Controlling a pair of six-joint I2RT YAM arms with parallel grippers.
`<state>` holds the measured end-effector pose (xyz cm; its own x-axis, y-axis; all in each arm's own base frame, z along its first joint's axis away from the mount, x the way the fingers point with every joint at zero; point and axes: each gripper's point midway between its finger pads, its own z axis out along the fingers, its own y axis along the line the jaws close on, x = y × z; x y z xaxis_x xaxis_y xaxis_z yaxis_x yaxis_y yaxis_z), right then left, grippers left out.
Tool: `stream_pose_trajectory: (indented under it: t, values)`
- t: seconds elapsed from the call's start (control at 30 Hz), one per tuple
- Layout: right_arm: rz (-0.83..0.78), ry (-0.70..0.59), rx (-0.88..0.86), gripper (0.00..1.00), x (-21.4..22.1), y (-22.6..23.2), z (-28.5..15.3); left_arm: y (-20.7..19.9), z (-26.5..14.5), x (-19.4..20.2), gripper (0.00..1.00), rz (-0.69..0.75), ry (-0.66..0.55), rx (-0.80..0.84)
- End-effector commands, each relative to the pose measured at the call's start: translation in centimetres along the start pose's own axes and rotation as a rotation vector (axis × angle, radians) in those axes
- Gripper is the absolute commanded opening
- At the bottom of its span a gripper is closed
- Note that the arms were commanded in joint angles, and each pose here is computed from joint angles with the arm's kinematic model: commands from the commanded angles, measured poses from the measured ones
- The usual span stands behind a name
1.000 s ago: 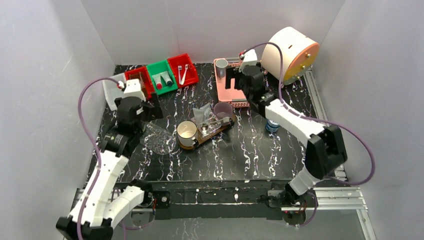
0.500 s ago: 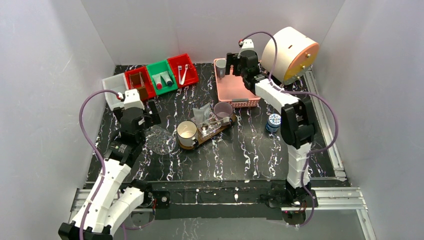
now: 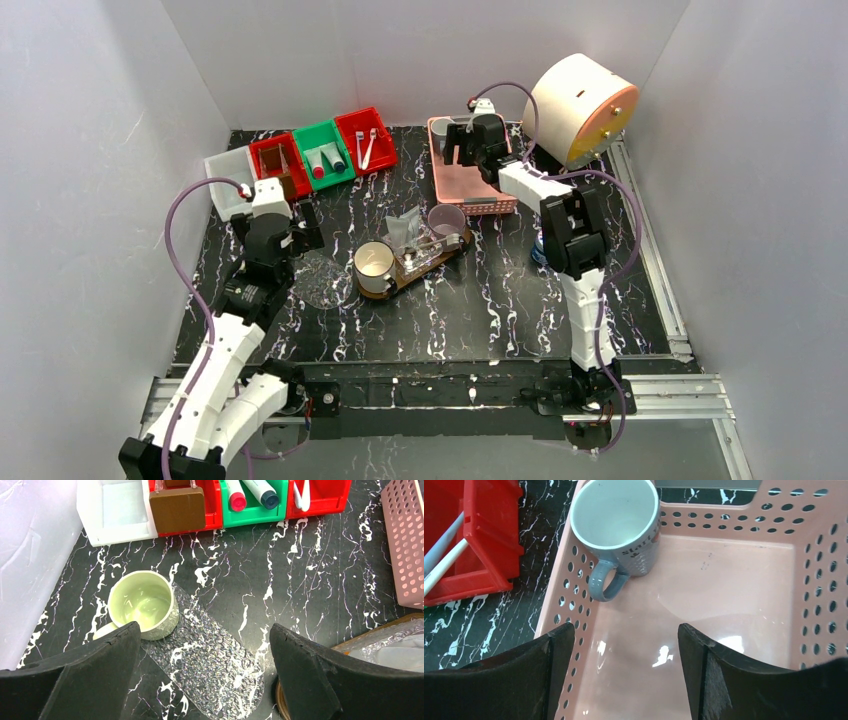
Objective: Prepare toiletry sets of a toothbrush and toothpaste on the tray
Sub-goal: Adjust the cup on the tray, then pick up the cup from the storage box.
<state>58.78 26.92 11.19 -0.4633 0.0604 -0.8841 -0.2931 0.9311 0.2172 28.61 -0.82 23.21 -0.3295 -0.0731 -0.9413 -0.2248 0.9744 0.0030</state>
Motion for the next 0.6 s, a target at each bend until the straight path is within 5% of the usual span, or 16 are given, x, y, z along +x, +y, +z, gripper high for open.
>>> stream_pose_trajectory:
  t: [0.0,0.57]
  values:
    - [0.022,-0.133,-0.068,0.82,-4.1,1.9,0.8,0.0,0.3,-0.1,0.98,0.006,-0.011,-0.012]
    - [0.034,-0.186,-0.048,0.64,-3.0,1.1,5.2,-0.5,1.0,0.8,0.98,0.026,0.017,0.002]
